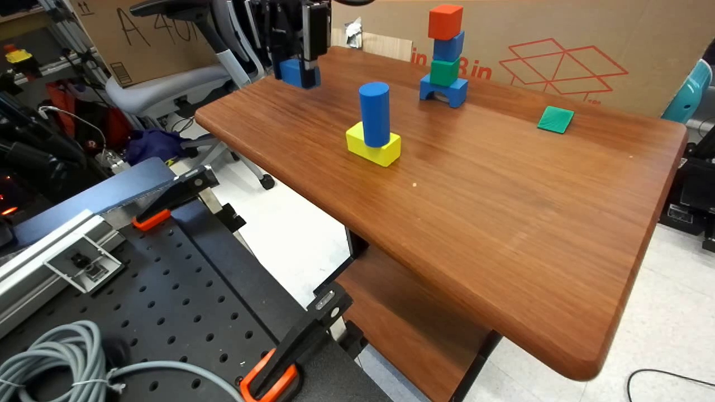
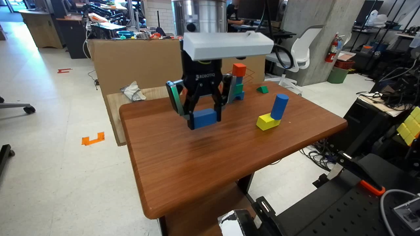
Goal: Move the blue block closer to you
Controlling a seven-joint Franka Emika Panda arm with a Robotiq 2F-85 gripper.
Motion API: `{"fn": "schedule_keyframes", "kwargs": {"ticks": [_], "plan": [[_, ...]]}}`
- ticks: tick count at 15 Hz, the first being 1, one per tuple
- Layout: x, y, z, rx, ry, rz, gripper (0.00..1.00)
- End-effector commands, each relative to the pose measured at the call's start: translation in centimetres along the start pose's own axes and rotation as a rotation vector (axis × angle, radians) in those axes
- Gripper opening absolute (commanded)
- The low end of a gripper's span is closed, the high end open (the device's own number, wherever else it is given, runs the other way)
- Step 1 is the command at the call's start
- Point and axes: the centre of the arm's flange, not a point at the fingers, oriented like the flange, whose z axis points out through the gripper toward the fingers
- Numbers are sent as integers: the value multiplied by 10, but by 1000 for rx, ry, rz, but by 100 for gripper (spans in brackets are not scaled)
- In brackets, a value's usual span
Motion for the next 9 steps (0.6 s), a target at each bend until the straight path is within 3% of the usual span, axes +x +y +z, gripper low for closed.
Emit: {"fn": "schedule_keyframes", "kwargs": {"ticks": [1, 9], "plan": [[-33, 11, -1, -52, -6, -27, 42], [-46, 41, 19, -88, -40, -11, 42]]}}
